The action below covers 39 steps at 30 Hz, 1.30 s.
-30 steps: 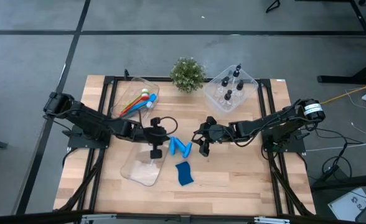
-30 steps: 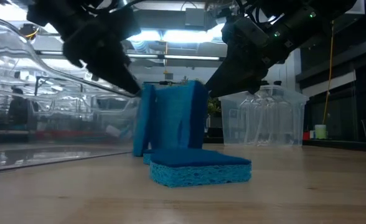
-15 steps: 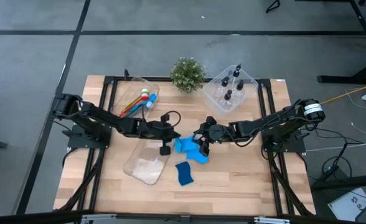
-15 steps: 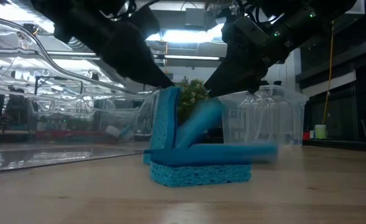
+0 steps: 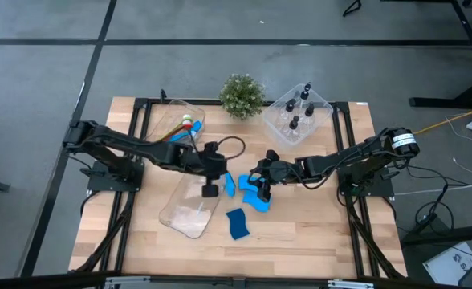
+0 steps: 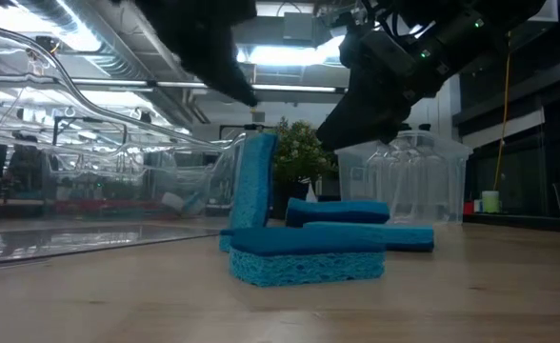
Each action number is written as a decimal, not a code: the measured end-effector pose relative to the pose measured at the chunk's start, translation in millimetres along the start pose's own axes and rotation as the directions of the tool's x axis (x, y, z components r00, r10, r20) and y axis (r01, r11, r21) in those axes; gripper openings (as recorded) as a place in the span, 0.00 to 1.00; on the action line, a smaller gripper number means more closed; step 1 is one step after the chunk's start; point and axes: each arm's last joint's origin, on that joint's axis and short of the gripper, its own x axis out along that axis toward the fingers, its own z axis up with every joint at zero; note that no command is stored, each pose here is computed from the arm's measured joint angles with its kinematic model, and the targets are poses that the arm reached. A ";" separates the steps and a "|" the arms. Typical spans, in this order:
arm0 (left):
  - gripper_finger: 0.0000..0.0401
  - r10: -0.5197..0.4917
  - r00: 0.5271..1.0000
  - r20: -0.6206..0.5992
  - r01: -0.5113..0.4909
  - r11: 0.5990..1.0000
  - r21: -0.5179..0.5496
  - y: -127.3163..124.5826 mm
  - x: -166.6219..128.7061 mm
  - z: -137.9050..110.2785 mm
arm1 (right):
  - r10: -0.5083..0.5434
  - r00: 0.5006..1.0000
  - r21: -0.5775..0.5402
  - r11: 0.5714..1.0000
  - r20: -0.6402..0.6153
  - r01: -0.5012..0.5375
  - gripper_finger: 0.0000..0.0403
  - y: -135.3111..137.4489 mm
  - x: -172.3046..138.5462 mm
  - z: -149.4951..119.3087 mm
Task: Pick & Place Kitchen Sink Supplies
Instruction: Move the bottom transparent bin to the center of the table
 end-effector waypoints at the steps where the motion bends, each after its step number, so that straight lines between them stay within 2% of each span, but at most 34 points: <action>1: 0.00 -0.007 0.999 -0.044 0.007 1.000 -0.006 -3.7 -6.7 3.5 | -0.001 1.000 -0.001 1.000 -0.004 0.001 0.51 -0.1 -0.1 -0.3; 5: 0.00 -0.090 0.980 -0.178 0.086 0.996 -0.032 -22.7 -28.1 6.5 | -0.001 1.000 -0.001 1.000 -0.004 0.001 0.51 -0.1 0.0 -0.4; 8: 0.00 -0.161 0.947 -0.279 0.136 0.985 -0.104 -31.4 -32.2 -2.7 | 0.000 1.000 0.002 1.000 -0.004 0.000 0.51 -0.1 0.0 -0.4; 12: 0.00 -0.179 0.879 -0.443 0.131 0.982 -0.139 -43.2 -17.0 -30.2 | 0.004 1.000 0.008 1.000 -0.002 -0.004 0.51 0.1 0.0 -0.1; 16: 0.00 -0.191 0.821 -0.538 0.152 0.982 -0.116 -55.7 7.1 -49.5 | 0.022 1.000 0.027 0.999 -0.004 -0.022 0.51 0.7 0.0 0.1; 19: 0.00 -0.234 0.800 -0.553 0.220 0.971 -0.093 -63.5 27.9 -54.3 | 0.035 0.999 0.028 0.999 -0.007 -0.034 0.51 1.1 0.0 0.0; 24: 0.00 -0.351 0.805 -0.478 0.369 0.927 -0.060 -72.8 58.4 -52.7 | 0.096 0.995 0.002 0.995 -0.040 -0.096 0.51 1.6 -6.6 1.1; 27: 0.00 -0.373 0.827 -0.421 0.401 0.916 -0.023 -72.4 69.7 -48.9 | 0.093 0.994 0.006 0.996 -0.055 -0.093 0.51 -0.3 -18.4 4.3; 35: 0.00 -0.380 0.912 -0.154 0.389 0.921 0.030 -53.0 85.7 -21.9 | 0.081 0.992 0.085 0.994 -0.094 -0.073 0.51 -4.8 -40.1 7.2; 39: 0.00 -0.362 0.932 -0.010 0.362 0.932 0.035 -36.4 90.9 -7.2 | 0.087 0.991 0.088 0.993 -0.098 -0.078 0.51 -3.0 -41.0 6.5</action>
